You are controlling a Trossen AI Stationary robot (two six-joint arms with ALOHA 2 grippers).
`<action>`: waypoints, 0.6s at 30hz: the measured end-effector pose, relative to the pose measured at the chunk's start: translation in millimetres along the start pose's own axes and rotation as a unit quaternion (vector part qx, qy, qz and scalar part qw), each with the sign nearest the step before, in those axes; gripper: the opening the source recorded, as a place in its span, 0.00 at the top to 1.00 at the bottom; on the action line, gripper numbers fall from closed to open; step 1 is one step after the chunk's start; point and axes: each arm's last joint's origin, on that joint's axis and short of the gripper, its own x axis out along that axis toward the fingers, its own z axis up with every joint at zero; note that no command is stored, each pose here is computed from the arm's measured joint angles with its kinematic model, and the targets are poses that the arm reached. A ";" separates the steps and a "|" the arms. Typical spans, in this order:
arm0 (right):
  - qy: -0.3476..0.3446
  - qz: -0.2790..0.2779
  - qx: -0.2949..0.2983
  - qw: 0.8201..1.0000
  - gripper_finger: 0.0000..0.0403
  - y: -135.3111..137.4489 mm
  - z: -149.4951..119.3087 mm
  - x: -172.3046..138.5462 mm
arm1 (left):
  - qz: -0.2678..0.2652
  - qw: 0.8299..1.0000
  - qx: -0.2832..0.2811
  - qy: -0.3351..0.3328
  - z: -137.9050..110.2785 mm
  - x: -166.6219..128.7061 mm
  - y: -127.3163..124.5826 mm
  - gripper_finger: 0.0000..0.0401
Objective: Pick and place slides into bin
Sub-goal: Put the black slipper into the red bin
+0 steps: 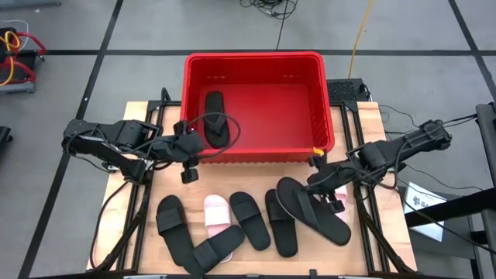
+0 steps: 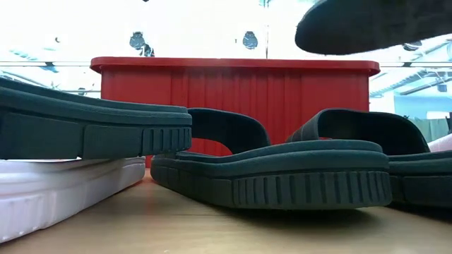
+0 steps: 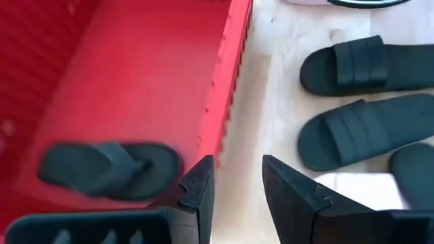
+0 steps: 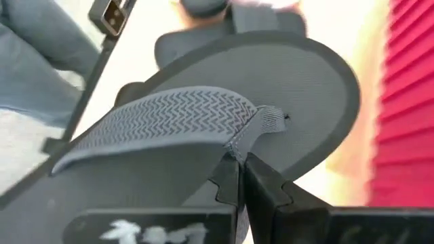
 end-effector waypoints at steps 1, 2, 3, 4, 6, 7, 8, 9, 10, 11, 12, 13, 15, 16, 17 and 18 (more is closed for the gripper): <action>-0.007 -0.011 -0.013 1.000 1.00 -1.0 2.4 -3.0 | 0.001 1.000 0.021 -0.011 2.1 0.0 -0.3 0.70; -0.013 -0.025 -0.027 0.999 1.00 -2.6 4.7 -6.1 | 0.001 0.999 0.044 -0.023 4.5 0.0 -0.7 0.70; -0.019 -0.043 -0.040 0.998 1.00 -4.4 7.2 -9.3 | 0.002 0.997 0.065 -0.036 7.1 -0.1 -1.0 0.70; -0.026 -0.062 -0.051 0.996 1.00 -6.4 10.0 -13.1 | 0.004 0.995 0.085 -0.050 9.9 -0.4 -1.5 0.70; -0.043 -0.094 -0.079 0.991 1.00 -10.7 16.4 -20.9 | 0.007 0.988 0.130 -0.081 16.2 -1.2 -2.5 0.70; -0.053 -0.110 -0.095 0.988 1.00 -13.2 19.7 -24.4 | 0.010 0.983 0.155 -0.097 19.5 -1.8 -3.0 0.70; -0.063 -0.121 -0.111 0.984 1.00 -15.5 22.9 -27.1 | 0.013 0.977 0.178 -0.113 22.6 -2.5 -3.4 0.70; -0.073 -0.131 -0.127 0.981 1.00 -18.3 26.3 -29.8 | 0.016 0.972 0.196 -0.129 25.8 -3.3 -3.8 0.70; -0.082 -0.142 -0.139 0.976 1.00 -21.1 29.3 -32.5 | 0.020 0.966 0.213 -0.143 28.8 -4.2 -4.1 0.70; -0.092 -0.154 -0.149 0.972 1.00 -24.3 32.4 -35.3 | 0.025 0.961 0.229 -0.156 31.5 -5.0 -4.4 0.70; -0.104 -0.163 -0.156 0.969 1.00 -27.4 35.5 -37.6 | 0.031 0.955 0.245 -0.166 33.6 -5.7 -4.5 0.70; -0.114 -0.172 -0.161 0.965 1.00 -31.0 38.1 -39.2 | 0.036 0.949 0.261 -0.173 35.0 -6.2 -4.6 0.70; -0.127 -0.187 -0.170 0.959 1.00 -37.7 41.5 -41.0 | 0.045 0.937 0.295 -0.180 38.3 -3.9 -6.2 0.70; -0.128 -0.193 -0.175 0.957 1.00 -40.9 42.2 -41.5 | 0.049 0.932 0.310 -0.183 40.2 -2.2 -7.3 0.70; -0.131 -0.194 -0.179 0.956 1.00 -44.1 42.8 -41.9 | 0.053 0.925 0.327 -0.184 41.8 -0.1 -8.6 0.70; -0.135 -0.197 -0.183 0.954 1.00 -47.5 43.8 -42.6 | 0.057 0.919 0.345 -0.183 43.4 3.1 -10.2 0.70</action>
